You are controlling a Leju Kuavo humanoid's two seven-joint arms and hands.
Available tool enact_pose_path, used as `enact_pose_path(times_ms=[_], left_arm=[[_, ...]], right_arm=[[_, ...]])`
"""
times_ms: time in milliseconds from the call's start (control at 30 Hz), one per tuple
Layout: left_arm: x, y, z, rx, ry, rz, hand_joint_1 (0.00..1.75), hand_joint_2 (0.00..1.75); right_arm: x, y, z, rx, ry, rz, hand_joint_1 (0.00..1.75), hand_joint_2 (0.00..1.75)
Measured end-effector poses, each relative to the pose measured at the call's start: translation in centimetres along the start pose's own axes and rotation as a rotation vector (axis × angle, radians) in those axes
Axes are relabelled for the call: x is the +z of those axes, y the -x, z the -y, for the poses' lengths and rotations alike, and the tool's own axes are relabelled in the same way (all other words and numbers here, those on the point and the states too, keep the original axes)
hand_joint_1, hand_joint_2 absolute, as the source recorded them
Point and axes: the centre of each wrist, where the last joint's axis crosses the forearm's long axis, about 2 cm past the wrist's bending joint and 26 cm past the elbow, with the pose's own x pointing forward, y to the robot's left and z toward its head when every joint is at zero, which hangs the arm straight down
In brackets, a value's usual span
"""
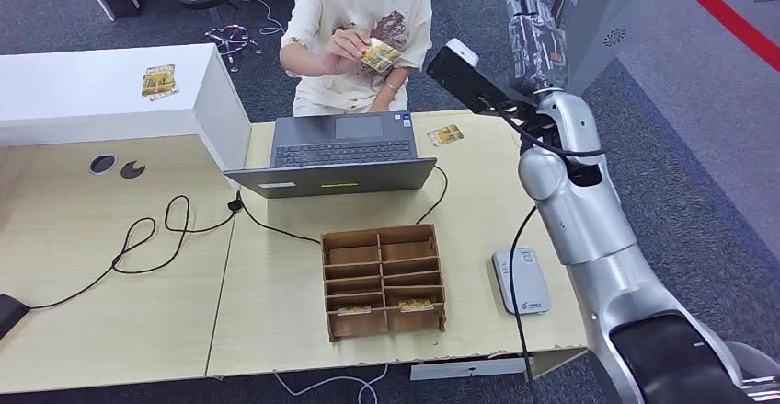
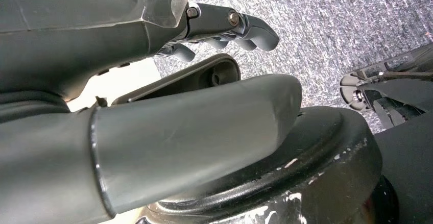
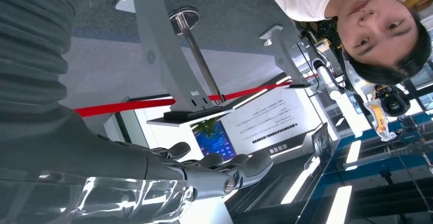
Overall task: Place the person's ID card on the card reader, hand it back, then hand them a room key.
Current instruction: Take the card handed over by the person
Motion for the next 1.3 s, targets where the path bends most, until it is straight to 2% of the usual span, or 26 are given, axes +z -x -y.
enact_pose_path(times_ms=[167,667,733,867,900,1300], left_arm=[[0.0,0.0,0.0,-0.005,0.0,-0.002,0.0,0.0],[0.0,0.0,0.0,-0.085,0.003,-0.005,0.0,0.0],[0.0,0.0,0.0,-0.086,0.003,-0.005,0.0,0.0],[0.0,0.0,0.0,-0.083,0.003,-0.005,0.0,0.0],[0.0,0.0,0.0,-0.082,0.003,-0.005,0.0,0.0],[0.0,0.0,0.0,-0.08,0.003,-0.008,0.0,0.0]], right_arm=[[-0.5,-0.6,-0.1,-0.004,-0.008,0.001,0.0,1.75],[-0.9,-3.8,-2.8,0.073,-0.051,0.032,0.0,1.75],[-0.8,-4.2,-3.0,0.079,-0.055,0.042,0.08,1.75],[-0.8,-4.8,-3.2,0.078,-0.059,0.052,1.68,1.75],[-0.8,-4.8,-3.2,0.078,-0.059,0.054,1.75,1.75],[-0.7,-5.0,-3.3,0.074,-0.058,0.072,1.75,1.75]])
